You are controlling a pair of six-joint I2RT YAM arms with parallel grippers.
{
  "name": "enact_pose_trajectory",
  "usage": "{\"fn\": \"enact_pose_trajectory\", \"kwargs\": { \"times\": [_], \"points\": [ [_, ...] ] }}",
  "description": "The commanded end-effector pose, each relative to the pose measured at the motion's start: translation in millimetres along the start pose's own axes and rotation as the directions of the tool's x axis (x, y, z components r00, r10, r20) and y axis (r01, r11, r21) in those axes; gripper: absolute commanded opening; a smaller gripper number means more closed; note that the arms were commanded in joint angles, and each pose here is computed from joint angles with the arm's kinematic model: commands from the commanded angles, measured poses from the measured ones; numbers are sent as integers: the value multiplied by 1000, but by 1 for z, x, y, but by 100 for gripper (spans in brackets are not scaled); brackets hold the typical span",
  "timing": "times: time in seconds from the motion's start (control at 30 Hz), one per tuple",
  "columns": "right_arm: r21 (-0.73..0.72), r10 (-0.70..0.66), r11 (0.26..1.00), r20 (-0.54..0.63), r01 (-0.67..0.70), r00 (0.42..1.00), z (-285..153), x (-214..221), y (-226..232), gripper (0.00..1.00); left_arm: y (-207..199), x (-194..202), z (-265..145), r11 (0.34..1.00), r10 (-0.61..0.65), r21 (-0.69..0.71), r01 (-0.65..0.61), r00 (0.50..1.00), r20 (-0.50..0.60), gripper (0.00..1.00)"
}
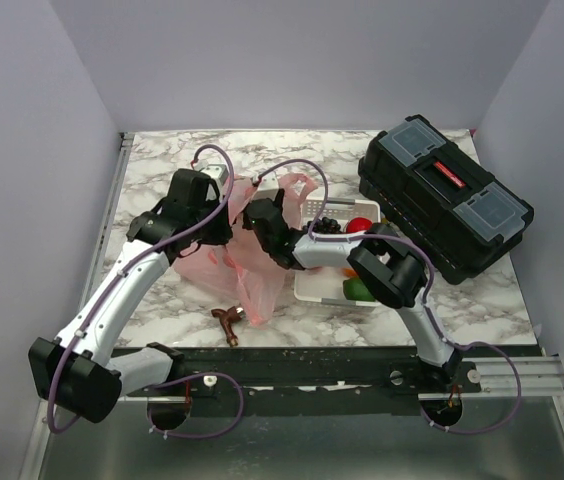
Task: Take the fake fruits out of the plastic bag
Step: Adjust the fake fruit in the plastic bag.
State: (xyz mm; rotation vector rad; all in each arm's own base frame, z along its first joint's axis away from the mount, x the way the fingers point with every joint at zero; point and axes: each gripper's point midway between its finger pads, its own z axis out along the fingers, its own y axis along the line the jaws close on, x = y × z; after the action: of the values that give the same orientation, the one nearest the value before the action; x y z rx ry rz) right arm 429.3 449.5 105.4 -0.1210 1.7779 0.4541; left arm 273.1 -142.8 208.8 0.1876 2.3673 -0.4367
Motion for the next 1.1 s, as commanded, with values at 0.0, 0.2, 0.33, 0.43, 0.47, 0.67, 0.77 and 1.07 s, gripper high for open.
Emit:
{"fn": "enact_pose_trajectory", "kwargs": {
  "times": [0.0, 0.2, 0.33, 0.43, 0.47, 0.67, 0.77, 1.07],
  "points": [
    [46, 32, 998, -10, -31, 999, 8, 4, -3, 100, 3, -15, 0, 999, 20, -29, -19, 999, 39, 14],
    [85, 176, 981, 7, -176, 984, 18, 8, -3, 100, -41, -15, -6, 976, 5, 216, -11, 1000, 27, 1],
    [70, 255, 965, -3, -254, 967, 20, 9, -1, 100, -57, -17, -20, 955, -3, 295, -7, 999, 35, 0],
    [59, 277, 960, -51, -274, 959, 14, 14, 2, 100, -55, -21, -28, 960, 2, 278, -19, 998, 61, 0],
    [59, 282, 959, -63, -278, 957, 11, 16, 1, 100, -53, -21, -30, 963, 3, 268, -21, 998, 67, 0],
    [40, 251, 968, -149, -248, 956, -1, 37, 3, 100, -74, -4, -41, 917, 8, 399, -7, 1000, -2, 0],
    [-68, 228, 968, -162, -242, 960, -22, 39, 17, 100, -93, 8, -48, 860, -5, 510, 33, 998, -57, 0],
    [-184, 92, 973, -260, -143, 961, -36, 71, 36, 100, -95, 34, -39, 839, -66, 527, 134, 987, -147, 0]
  ]
}}
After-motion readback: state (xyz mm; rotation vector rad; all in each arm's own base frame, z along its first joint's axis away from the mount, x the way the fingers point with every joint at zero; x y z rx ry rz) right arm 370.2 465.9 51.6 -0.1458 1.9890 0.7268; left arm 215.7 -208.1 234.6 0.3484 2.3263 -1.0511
